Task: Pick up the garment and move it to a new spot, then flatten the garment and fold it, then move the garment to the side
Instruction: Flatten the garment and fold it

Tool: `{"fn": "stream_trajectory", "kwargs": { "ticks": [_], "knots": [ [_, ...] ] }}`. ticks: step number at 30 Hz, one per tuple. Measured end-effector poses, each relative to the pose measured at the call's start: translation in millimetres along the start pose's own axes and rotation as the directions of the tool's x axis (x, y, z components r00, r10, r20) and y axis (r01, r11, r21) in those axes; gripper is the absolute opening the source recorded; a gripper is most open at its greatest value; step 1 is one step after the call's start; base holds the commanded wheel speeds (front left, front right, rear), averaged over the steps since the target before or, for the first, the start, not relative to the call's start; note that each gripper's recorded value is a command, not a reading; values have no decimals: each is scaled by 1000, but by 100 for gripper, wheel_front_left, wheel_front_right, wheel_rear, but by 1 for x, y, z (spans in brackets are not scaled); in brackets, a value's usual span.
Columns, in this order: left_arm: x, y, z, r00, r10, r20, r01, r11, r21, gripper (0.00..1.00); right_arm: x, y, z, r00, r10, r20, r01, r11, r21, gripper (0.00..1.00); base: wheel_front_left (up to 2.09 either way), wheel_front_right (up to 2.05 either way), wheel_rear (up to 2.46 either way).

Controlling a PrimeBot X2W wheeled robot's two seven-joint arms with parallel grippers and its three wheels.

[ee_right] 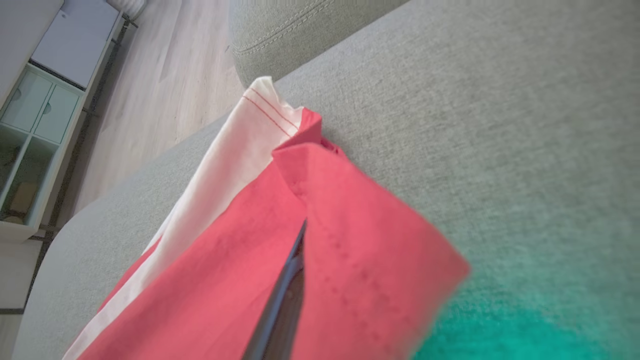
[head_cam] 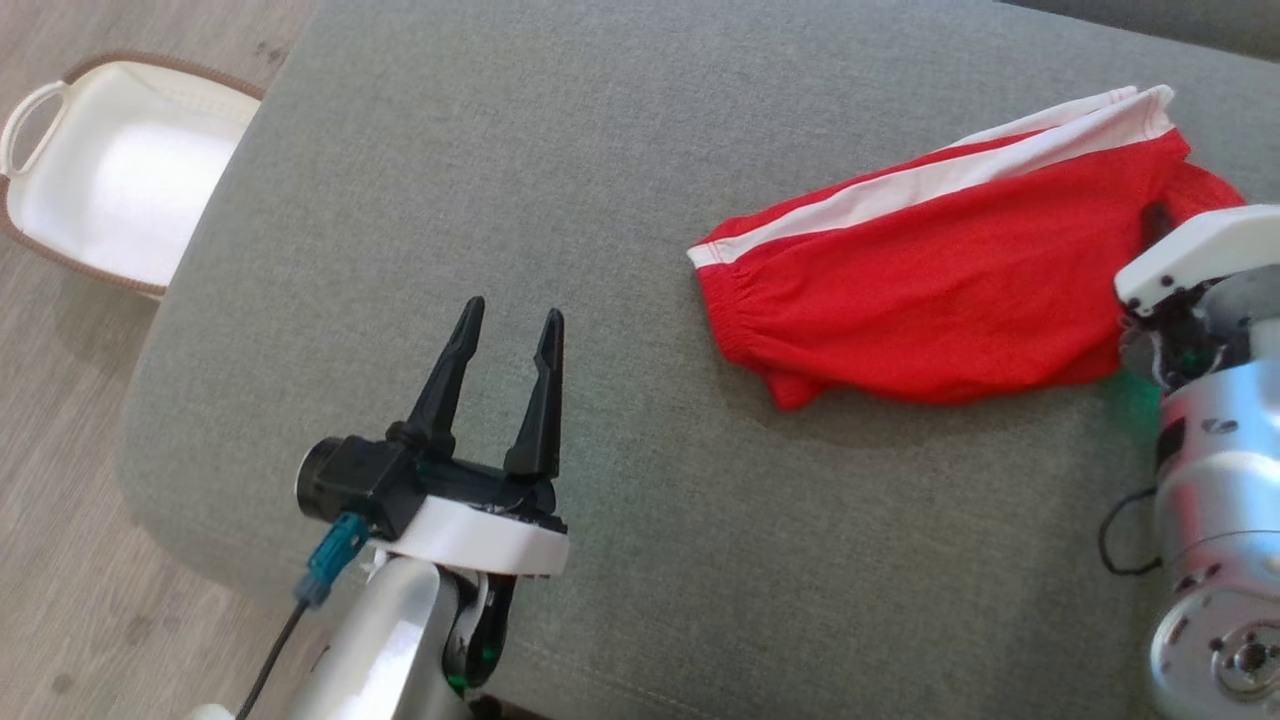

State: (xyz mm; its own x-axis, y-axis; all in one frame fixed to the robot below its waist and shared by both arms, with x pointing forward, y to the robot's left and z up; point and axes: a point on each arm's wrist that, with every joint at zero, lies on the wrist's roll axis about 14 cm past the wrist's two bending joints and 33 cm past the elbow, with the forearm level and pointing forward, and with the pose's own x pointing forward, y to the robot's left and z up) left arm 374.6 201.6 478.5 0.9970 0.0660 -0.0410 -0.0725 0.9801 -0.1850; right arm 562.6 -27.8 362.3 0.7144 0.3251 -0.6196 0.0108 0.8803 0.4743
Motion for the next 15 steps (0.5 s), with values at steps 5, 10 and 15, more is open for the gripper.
{"fn": "stream_trajectory", "kwargs": {
  "ticks": [5, 10, 15],
  "knots": [
    [4, -9, 6, 999, -30, 19, 30, 1000, 4, 100, -13, 1, 6, 997, 11, 72, -12, 1000, 20, 0, 0, 0, 0],
    [8, -19, 13, 997, -67, 44, 66, 998, 15, 100, -33, -10, 15, 986, 4, 169, -21, 995, 99, 0, 0, 0, 0],
    [7, -34, 9, 993, -112, 41, 112, 994, 8, 100, -62, -35, 34, 948, -41, 315, -23, 981, 194, 0, 0, 0, 0]
  ]
}}
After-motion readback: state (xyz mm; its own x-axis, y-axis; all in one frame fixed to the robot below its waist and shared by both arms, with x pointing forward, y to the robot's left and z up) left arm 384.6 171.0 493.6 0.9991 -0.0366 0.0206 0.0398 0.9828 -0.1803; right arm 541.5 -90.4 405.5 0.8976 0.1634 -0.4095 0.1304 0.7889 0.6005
